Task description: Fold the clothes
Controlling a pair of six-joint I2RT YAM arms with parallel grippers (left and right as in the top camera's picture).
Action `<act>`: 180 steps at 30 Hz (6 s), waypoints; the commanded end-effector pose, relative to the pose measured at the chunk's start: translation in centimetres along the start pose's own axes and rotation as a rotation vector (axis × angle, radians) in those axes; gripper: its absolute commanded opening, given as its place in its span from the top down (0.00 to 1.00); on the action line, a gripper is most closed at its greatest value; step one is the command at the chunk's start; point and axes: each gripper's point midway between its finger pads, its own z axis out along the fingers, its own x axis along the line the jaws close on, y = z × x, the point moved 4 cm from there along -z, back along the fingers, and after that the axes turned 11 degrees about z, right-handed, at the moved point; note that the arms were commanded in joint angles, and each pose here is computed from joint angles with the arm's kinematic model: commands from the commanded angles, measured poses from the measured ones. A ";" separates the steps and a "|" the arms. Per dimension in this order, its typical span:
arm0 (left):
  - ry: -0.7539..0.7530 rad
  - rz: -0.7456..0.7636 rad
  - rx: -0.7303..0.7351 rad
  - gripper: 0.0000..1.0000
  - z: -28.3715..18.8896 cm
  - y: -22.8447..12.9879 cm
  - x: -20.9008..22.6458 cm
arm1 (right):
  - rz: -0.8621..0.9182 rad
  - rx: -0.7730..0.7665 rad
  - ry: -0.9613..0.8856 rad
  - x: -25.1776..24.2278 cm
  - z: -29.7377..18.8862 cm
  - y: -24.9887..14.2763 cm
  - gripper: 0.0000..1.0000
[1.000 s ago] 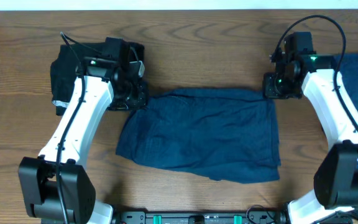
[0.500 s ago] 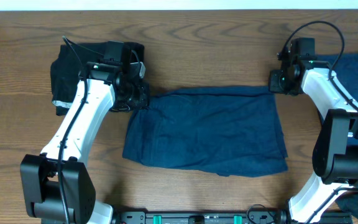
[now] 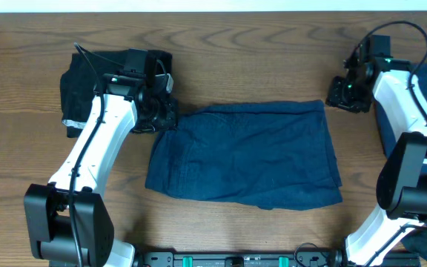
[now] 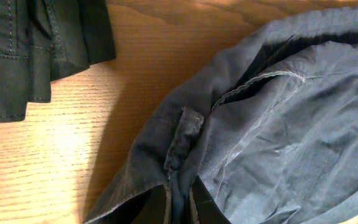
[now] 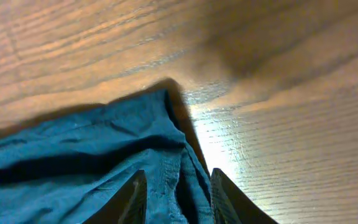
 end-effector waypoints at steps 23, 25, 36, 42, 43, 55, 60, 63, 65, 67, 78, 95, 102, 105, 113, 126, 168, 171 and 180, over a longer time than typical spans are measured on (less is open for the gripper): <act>0.005 -0.009 -0.006 0.94 -0.2 0.0 0.1 | 0.219 0.120 0.077 -1.5 4.5 -3.9 0.75; 0.005 -0.009 -0.006 0.94 -0.2 0.0 0.1 | 0.218 0.116 0.076 -1.6 4.9 -4.1 0.71; 0.006 -0.009 -0.006 0.94 -0.2 0.0 0.1 | 0.220 0.075 0.094 -1.8 5.2 -3.4 0.73; 0.006 -0.008 -0.007 0.94 -0.2 0.0 0.1 | 0.218 0.082 0.121 -1.3 5.2 -3.4 0.98; 0.006 -0.008 -0.007 0.94 -0.2 0.0 0.1 | 0.216 0.081 0.121 -1.3 5.2 -3.4 0.96; 0.006 -0.009 -0.006 0.94 -0.2 0.0 0.1 | 0.204 0.058 0.134 -0.9 5.2 -3.0 0.99; 0.005 -0.006 -0.018 0.94 -0.8 -0.1 -0.1 | 0.090 0.096 0.313 1.8 2.5 -2.7 0.99; 0.005 0.001 -0.043 0.94 -1.6 0.0 -0.4 | 0.052 0.132 0.363 2.8 -0.3 -3.3 0.99; 0.004 0.000 -0.056 0.94 -2.2 -0.1 -0.5 | 0.028 0.158 0.373 3.0 -2.3 -4.3 0.99; 0.004 -0.006 -0.060 0.94 -2.5 -0.3 -0.6 | -0.021 0.176 0.380 3.1 -4.1 -5.6 0.99; 0.008 -0.085 0.045 0.94 -2.6 -2.5 -0.6 | -0.088 0.369 0.209 0.7 -8.1 -13.2 0.99; 0.030 -0.198 0.300 0.94 3.0 -10.2 -0.3 | 0.081 0.425 -0.172 -6.3 0.6 -19.1 0.99; 0.075 -0.152 0.312 0.94 5.6 -11.8 -1.7 | 0.079 0.424 -0.183 -6.4 1.8 -18.8 0.99; 0.095 -0.101 0.341 0.94 6.0 -12.4 -2.6 | 0.078 0.438 -0.210 -6.9 2.6 -18.8 0.99; 0.162 0.005 0.316 0.94 6.9 -12.7 -4.9 | 0.081 0.454 -0.218 -7.1 4.1 -18.7 0.99; 0.176 0.091 0.355 0.89 7.6 -15.8 -9.6 | 0.078 0.442 -0.212 -7.0 4.3 -18.5 0.99; 0.429 0.170 0.267 0.44 5.1 -18.1 -11.1 | 0.074 0.422 -0.201 -6.8 4.5 -18.1 0.99; 0.420 0.197 0.255 0.44 5.0 -19.0 -12.3 | 0.075 0.423 -0.201 -6.8 4.5 -18.1 0.99; 0.431 0.248 0.234 0.43 5.1 -20.3 -13.4 | 0.075 0.423 -0.201 -6.8 4.5 -18.1 0.99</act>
